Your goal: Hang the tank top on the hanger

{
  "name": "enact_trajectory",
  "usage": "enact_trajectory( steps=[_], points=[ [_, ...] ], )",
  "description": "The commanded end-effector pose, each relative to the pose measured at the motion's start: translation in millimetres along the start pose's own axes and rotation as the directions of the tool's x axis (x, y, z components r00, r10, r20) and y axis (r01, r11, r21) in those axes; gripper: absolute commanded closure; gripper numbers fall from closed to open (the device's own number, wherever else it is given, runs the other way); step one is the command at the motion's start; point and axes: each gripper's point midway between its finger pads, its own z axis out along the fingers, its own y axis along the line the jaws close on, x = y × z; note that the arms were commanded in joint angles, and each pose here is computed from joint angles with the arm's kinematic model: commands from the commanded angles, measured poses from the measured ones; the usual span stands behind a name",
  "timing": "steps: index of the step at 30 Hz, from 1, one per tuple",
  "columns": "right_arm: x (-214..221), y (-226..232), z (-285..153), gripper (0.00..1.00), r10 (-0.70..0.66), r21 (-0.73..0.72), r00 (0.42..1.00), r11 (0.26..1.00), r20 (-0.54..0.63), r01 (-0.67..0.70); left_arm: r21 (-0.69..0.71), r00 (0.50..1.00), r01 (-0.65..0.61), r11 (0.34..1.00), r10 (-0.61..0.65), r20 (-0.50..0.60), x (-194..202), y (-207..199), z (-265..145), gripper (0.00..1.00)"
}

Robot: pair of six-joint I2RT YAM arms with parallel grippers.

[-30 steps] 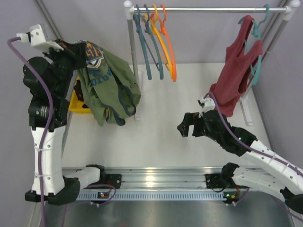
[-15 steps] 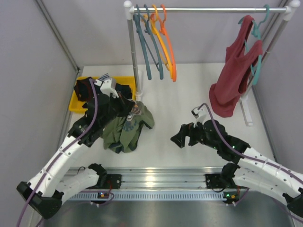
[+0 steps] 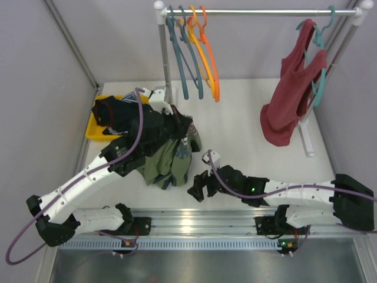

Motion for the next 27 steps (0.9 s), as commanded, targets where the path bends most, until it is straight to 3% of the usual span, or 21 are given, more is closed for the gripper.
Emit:
enact_trajectory(
  steps=[1, 7, 10, 13, 14, 20, 23, 27],
  points=[
    [-47, 29, 17, 0.12, -0.01, -0.03, 0.984, 0.999, 0.179, 0.015, 0.031, 0.991, 0.008, 0.999, -0.012, 0.135, -47, -31, -7, 1.0],
    [-44, 18, 38, 0.14, -0.021, 0.032, 0.98, 0.999, 0.2, 0.015, 0.046, 0.992, 0.0, 0.999, -0.006, 0.129, -48, -45, -6, 1.0],
    [-41, 12, 39, 0.27, -0.017, 0.059, 0.98, 0.998, 0.2, 0.006, 0.019, 0.992, -0.003, 1.0, 0.001, 0.123, -46, -39, -8, 1.0],
    [-37, -1, 31, 0.46, -0.003, 0.102, 0.977, 0.995, 0.213, -0.019, 0.015, 0.993, -0.002, 1.0, 0.0, 0.116, -43, -36, -10, 1.0],
    [-34, -9, 28, 0.59, 0.0, 0.134, 0.977, 0.991, 0.214, -0.029, 0.012, 0.993, -0.001, 1.0, 0.0, 0.117, -43, -35, -11, 1.0],
    [-34, -19, 3, 0.92, 0.016, 0.168, 0.976, 0.984, 0.217, -0.054, -0.024, 0.995, -0.018, 1.0, 0.02, 0.098, -36, -30, -3, 1.0],
    [-35, -23, -11, 1.0, 0.028, 0.18, 0.975, 0.981, 0.221, -0.069, -0.028, 0.995, -0.021, 0.999, 0.023, 0.094, -33, -31, 4, 1.0],
    [-40, -23, -34, 1.0, 0.044, 0.179, 0.97, 0.98, 0.237, -0.088, -0.058, 0.996, -0.057, 0.997, 0.061, 0.07, -23, -28, 16, 1.0]
  ],
)
